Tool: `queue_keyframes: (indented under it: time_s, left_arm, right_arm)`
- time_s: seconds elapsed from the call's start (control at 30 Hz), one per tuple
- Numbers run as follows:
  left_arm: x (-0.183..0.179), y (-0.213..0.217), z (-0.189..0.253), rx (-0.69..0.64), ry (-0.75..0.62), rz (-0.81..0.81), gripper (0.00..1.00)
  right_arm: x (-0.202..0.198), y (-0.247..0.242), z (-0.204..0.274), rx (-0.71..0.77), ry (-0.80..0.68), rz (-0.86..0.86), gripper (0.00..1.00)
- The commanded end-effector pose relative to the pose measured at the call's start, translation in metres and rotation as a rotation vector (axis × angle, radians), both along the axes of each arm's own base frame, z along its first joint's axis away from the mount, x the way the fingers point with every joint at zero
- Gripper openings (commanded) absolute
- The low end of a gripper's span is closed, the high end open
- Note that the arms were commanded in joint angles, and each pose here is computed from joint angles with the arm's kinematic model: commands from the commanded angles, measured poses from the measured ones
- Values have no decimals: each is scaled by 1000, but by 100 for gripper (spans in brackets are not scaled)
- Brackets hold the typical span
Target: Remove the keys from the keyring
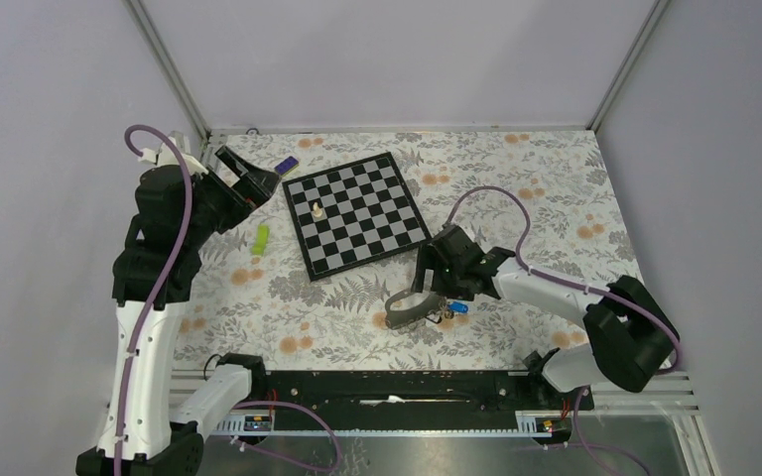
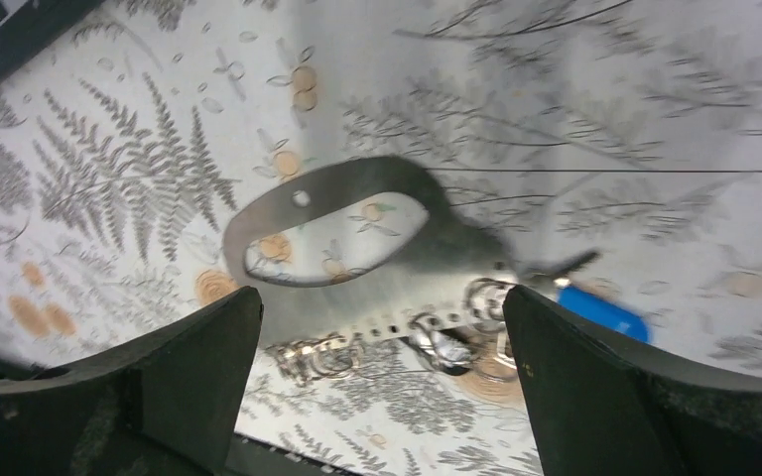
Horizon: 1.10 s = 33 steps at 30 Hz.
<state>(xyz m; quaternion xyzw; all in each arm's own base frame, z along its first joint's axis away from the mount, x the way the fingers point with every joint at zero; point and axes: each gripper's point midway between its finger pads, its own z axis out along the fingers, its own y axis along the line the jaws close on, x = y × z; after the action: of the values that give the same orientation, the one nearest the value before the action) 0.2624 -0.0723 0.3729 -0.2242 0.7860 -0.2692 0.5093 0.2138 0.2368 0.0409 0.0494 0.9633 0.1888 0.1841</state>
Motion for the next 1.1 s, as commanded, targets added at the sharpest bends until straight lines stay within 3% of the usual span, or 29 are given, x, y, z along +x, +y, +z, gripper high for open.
queue_keyframes:
  time_s: [0.0,0.1,0.23,0.33,0.47,0.57,0.77,1.07]
  left_arm:
    - [7,11,-1,65,-28,34,99]
    - [11,13,-6,84,-24,37,99]
    - [17,9,-22,90,16,17,99]
    - [20,1,-37,70,49,-20,99]
    - [23,-9,-47,35,60,-64,99]
    - [24,-12,-51,24,66,-80,99]
    - [23,-13,-55,24,75,-84,99]
    - [19,-14,-64,25,89,-94,99]
  right_arm:
    - [26,-50,32,-214,-197,-89,99]
    - [27,-89,33,-365,-219,-155,99]
    - [12,-106,13,-392,-119,-167,97]
    - [3,-98,3,-328,-94,-133,84]
    - [-2,-66,7,-142,-129,-26,74]
    - [0,-70,10,-148,-148,-50,65]
    - [1,-86,-6,-229,-45,-146,63]
    - [-5,-56,-19,-109,55,-111,63]
